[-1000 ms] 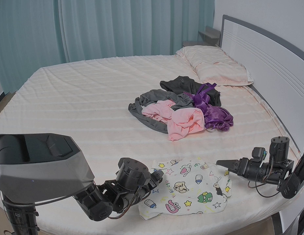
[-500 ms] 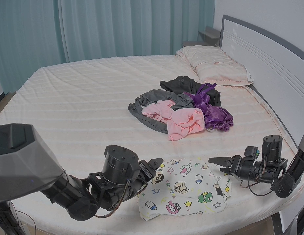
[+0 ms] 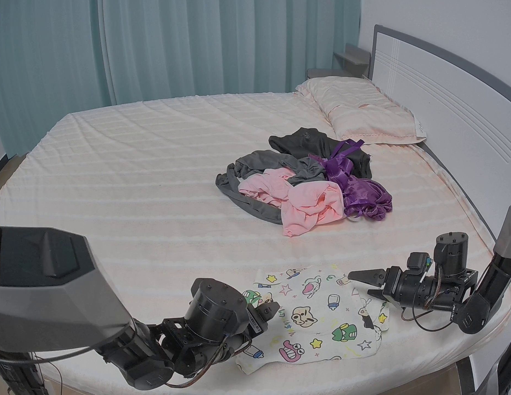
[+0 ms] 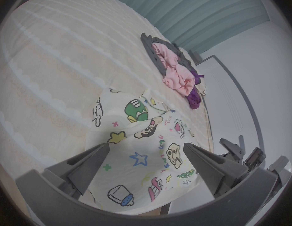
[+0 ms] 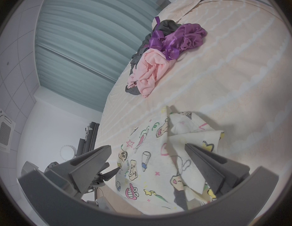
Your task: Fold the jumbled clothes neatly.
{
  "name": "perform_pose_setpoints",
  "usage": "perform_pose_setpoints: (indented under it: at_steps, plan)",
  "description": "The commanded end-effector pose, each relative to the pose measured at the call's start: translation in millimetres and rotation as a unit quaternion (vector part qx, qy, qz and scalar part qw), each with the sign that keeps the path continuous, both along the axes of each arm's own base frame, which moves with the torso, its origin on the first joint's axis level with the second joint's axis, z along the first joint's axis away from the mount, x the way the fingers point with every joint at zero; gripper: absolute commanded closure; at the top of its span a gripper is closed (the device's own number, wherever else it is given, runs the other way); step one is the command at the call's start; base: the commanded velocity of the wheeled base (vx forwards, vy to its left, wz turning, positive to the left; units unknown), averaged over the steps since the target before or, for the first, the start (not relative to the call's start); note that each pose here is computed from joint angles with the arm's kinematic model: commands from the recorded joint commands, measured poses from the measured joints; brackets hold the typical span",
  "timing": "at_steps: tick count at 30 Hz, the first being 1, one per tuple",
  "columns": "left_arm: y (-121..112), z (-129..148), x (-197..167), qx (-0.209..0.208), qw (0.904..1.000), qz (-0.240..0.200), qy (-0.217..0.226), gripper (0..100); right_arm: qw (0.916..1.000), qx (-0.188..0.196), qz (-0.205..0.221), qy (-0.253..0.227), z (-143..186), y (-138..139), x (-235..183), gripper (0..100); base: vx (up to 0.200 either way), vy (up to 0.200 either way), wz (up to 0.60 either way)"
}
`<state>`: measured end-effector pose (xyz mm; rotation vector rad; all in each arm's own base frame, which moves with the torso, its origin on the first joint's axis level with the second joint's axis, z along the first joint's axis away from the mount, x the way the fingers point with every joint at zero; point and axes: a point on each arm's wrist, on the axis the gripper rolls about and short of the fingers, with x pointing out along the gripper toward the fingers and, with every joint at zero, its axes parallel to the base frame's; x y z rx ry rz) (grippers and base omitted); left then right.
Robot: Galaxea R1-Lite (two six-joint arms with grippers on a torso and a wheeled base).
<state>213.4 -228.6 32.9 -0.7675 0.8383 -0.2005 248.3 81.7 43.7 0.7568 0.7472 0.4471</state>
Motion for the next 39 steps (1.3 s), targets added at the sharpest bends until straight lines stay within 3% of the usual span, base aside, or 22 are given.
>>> perform_pose_setpoints:
  at_steps: [1,5,8,11,15,18,20,23,26,27,29,33,37,38,39]
  plan:
    - [-3,-19,-1,0.02,0.9996,-0.003,0.021,0,0.9997,-0.008,-0.002,0.023,-12,0,1,0,0.0,0.0,0.0]
    - [-3,-12,2,0.008,1.0,0.0,0.005,0,0.9998,-0.008,-0.014,0.01,-10,-2,3,0,0.0,0.0,0.0]
    - [4,13,6,-0.022,0.9992,0.011,-0.03,0,0.9994,0.002,-0.022,-0.025,4,-5,0,0,0.0,0.0,0.0]
    - [23,50,12,-0.04,0.9952,0.026,-0.086,0,0.9963,0.01,-0.036,-0.078,31,-9,-13,0,0.0,0.0,0.0]
    - [53,90,15,-0.026,0.9835,0.068,-0.166,0,0.9877,0.015,-0.062,-0.143,64,-16,-34,0,0.0,0.0,0.0]
    - [75,115,7,0.007,0.9693,0.101,-0.224,0,0.9793,0.012,-0.07,-0.19,82,-23,-56,0,0.0,0.0,0.0]
    - [94,135,-6,0.033,0.9548,0.124,-0.268,0,0.9718,-0.003,-0.067,-0.226,91,-30,-77,0,0.0,0.0,0.0]
    - [110,149,-25,0.057,0.9403,0.141,-0.304,0,0.9631,-0.029,-0.081,-0.255,95,-39,-91,0,0.0,0.0,0.0]
    - [131,157,-52,0.106,0.9195,0.171,-0.337,0,0.9494,-0.073,-0.109,-0.285,95,-47,-111,0,0.0,0.0,0.0]
    - [131,157,-52,0.106,0.9195,0.171,-0.337,0,0.9494,-0.073,-0.109,-0.285,95,-47,-111,0,0.0,0.0,0.0]
    - [149,159,-77,0.148,0.8997,0.199,-0.359,0,0.9358,-0.094,-0.135,-0.312,101,-53,-127,0,0.0,0.0,0.0]
    - [172,160,-105,0.188,0.8749,0.23,-0.383,0,0.9289,-0.114,-0.151,-0.318,103,-59,-153,0,0.0,0.0,0.0]
    - [194,152,-126,0.229,0.8536,0.249,-0.396,0,0.9279,-0.132,-0.145,-0.317,97,-65,-182,0,0.0,0.0,0.0]
    - [195,152,-127,0.23,0.8528,0.25,-0.396,0,0.9278,-0.132,-0.145,-0.317,97,-66,-183,0,0.0,0.0,0.0]
    - [202,149,-135,0.241,0.8447,0.258,-0.403,0,0.9279,-0.135,-0.144,-0.316,95,-68,-194,0,0.0,0.0,0.0]
